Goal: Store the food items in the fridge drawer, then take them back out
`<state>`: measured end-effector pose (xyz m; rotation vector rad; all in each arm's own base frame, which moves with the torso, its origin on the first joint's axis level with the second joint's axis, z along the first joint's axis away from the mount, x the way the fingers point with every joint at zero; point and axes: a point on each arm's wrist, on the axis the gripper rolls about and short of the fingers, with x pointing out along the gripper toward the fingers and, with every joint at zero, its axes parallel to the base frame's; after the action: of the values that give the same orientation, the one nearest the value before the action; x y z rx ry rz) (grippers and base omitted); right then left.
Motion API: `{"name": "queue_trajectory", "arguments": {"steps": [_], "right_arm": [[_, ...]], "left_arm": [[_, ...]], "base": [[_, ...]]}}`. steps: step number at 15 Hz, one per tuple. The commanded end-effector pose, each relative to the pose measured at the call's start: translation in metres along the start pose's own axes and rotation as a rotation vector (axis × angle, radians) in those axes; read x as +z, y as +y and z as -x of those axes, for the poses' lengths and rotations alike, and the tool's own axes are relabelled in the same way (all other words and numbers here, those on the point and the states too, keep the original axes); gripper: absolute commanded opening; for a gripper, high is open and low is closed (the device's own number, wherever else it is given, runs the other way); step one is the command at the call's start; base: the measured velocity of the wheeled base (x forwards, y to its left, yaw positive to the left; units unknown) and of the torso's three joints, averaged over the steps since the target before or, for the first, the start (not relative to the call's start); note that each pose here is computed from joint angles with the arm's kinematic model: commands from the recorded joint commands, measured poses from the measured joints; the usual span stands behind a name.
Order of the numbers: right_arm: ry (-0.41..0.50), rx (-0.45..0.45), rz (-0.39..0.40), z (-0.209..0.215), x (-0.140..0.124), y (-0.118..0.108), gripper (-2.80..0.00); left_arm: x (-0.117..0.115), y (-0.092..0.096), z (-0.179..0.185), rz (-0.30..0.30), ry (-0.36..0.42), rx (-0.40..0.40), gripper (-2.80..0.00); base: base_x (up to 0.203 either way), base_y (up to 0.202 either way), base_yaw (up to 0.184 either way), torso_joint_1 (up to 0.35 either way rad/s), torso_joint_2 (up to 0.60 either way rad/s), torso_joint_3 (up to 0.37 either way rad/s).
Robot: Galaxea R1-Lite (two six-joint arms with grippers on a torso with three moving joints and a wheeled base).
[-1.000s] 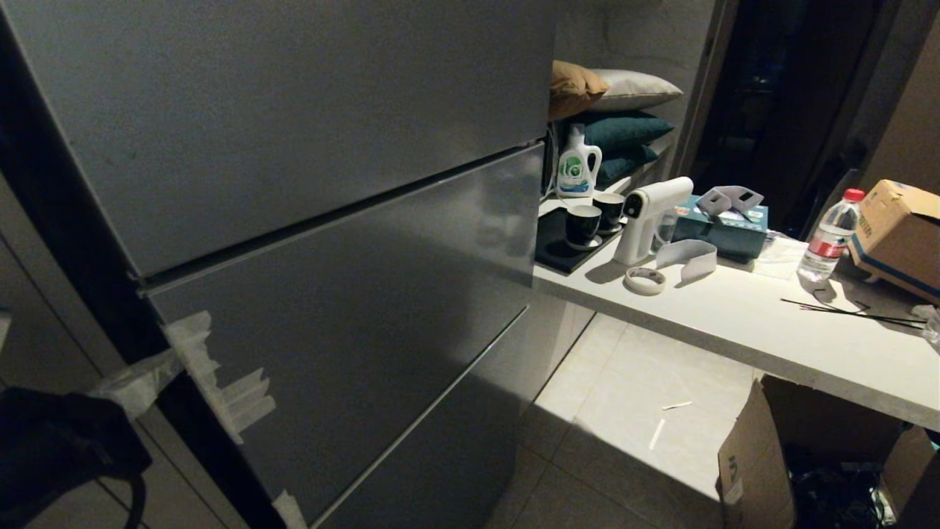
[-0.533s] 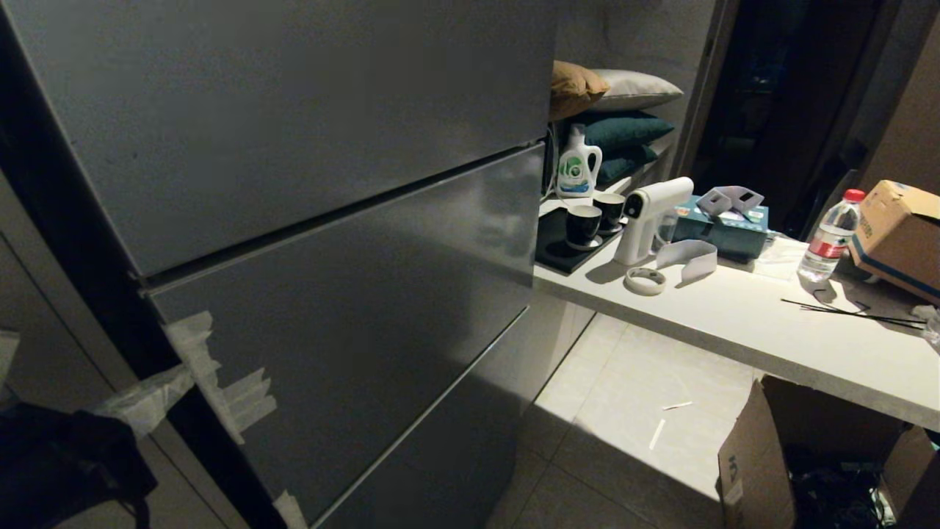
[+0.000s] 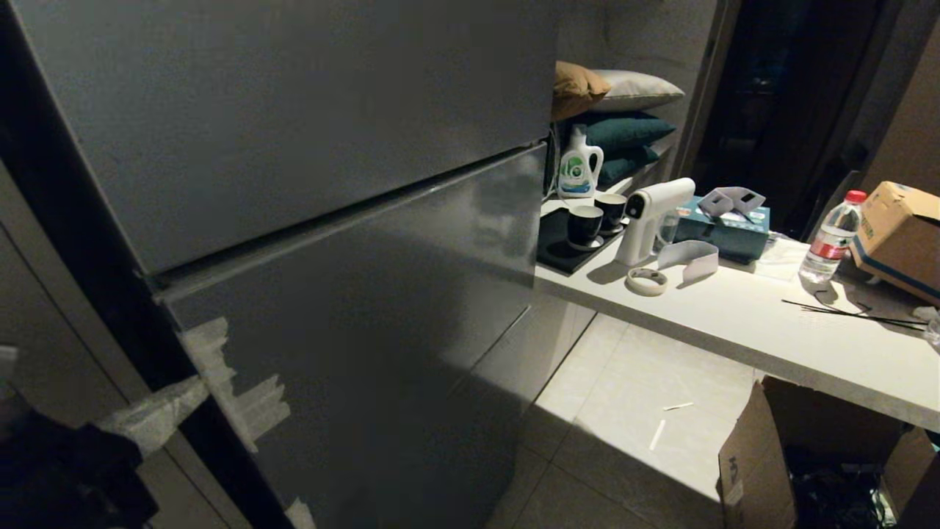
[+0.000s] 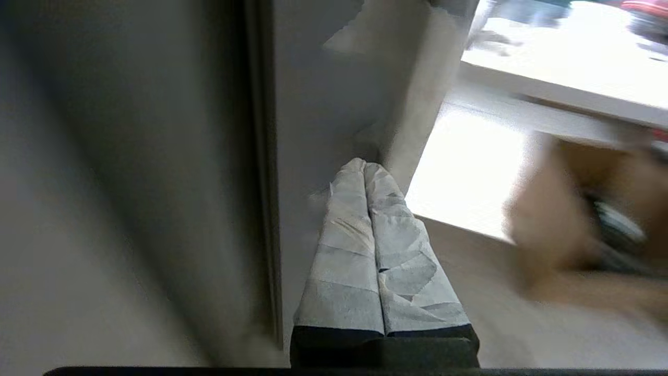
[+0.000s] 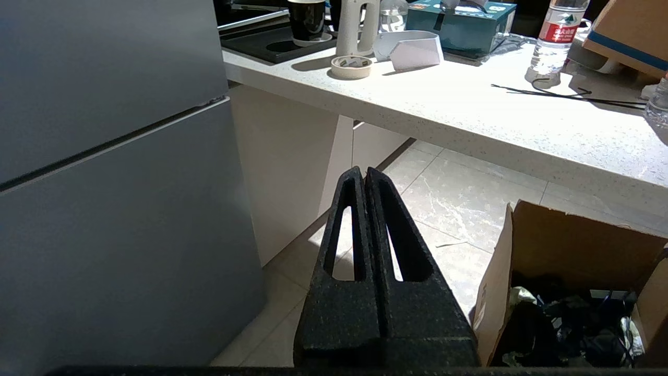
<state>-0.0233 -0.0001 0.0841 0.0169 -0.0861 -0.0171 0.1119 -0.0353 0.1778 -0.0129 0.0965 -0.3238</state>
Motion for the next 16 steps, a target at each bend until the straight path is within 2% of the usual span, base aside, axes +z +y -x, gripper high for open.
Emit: {"name": "queue_trajectory", "arguments": {"steps": [1, 5, 7, 8, 10, 14, 15, 16], "right_arm": [[0.031, -0.001, 0.000, -0.002, -0.009, 0.000, -2.80], [0.031, -0.001, 0.002, -0.002, -0.009, 0.000, -2.80], [0.031, -0.001, 0.002, -0.002, -0.009, 0.000, -2.80], [0.031, 0.001, 0.002, -0.002, -0.009, 0.000, -2.80], [0.031, -0.001, 0.002, -0.002, -0.009, 0.000, -2.80], [0.031, -0.001, 0.000, -0.002, -0.009, 0.000, -2.80], [0.031, 0.000, 0.000, -0.002, -0.009, 0.000, -2.80], [0.031, -0.001, 0.000, -0.002, -0.009, 0.000, -2.80]], "left_arm": [[0.002, -0.006, 0.005, 0.009, -0.026, -0.045, -2.80], [-0.001, -0.020, 0.021, 0.013, -0.058, -0.200, -2.80], [-0.001, -0.027, 0.041, 0.054, -0.111, -0.341, -2.80], [-0.002, -0.027, 0.048, 0.089, -0.116, -0.366, -2.80], [0.000, -0.026, 0.047, 0.117, -0.087, -0.289, -2.80], [0.001, -0.026, 0.044, 0.111, -0.076, -0.271, -2.80], [0.003, -0.026, 0.044, 0.112, -0.090, -0.245, -2.80], [0.006, -0.024, 0.044, 0.115, -0.107, -0.178, -2.80]], "base": [[0.000, 0.000, 0.000, 0.000, 0.00, 0.000], [0.000, 0.000, 0.000, 0.000, 0.00, 0.000], [0.000, 0.000, 0.000, 0.000, 0.00, 0.000], [0.000, 0.000, 0.000, 0.000, 0.00, 0.000], [0.000, 0.000, 0.000, 0.000, 0.00, 0.000], [0.000, 0.000, 0.000, 0.000, 0.00, 0.000], [0.000, 0.000, 0.000, 0.000, 0.00, 0.000], [0.000, 0.000, 0.000, 0.000, 0.00, 0.000]]}}
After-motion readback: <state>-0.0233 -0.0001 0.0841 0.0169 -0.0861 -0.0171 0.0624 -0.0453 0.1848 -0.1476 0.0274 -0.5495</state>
